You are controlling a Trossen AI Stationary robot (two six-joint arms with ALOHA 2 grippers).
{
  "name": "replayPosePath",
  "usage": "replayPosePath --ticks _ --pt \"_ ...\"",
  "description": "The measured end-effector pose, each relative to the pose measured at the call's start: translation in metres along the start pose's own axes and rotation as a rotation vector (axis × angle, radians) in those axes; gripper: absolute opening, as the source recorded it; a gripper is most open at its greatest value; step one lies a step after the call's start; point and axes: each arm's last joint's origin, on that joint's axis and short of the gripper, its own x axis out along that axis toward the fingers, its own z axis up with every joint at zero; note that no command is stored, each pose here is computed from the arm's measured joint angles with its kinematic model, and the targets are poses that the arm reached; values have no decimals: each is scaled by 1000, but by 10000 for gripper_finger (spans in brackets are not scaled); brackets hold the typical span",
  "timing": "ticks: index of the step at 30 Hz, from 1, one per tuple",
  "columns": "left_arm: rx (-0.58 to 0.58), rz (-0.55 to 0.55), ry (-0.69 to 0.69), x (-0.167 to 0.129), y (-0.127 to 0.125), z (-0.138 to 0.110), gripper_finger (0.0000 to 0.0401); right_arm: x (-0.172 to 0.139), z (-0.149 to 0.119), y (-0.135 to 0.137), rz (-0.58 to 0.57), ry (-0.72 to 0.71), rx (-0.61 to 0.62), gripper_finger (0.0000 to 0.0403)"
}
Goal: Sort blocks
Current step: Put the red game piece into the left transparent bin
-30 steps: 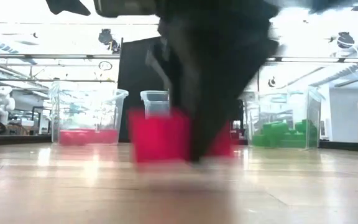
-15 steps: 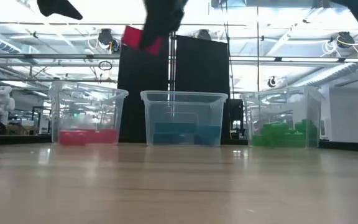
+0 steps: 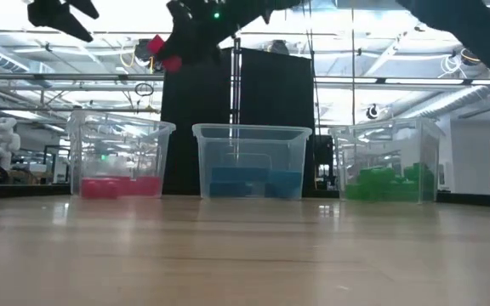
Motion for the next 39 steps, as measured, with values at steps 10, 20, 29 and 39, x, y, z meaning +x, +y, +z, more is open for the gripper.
replayPosePath --ticks 10,20,29,39 --pt "-42 10 4 0 1 -1 336 56 -25 -7 29 -182 33 151" --pt "-64 12 6 0 1 -1 336 91 -63 -4 23 -125 37 151" --pt "-62 14 9 0 1 -1 336 93 -67 -7 -72 -104 51 195" --pt "-59 17 13 0 2 -2 336 88 -58 -12 -79 -80 76 350"
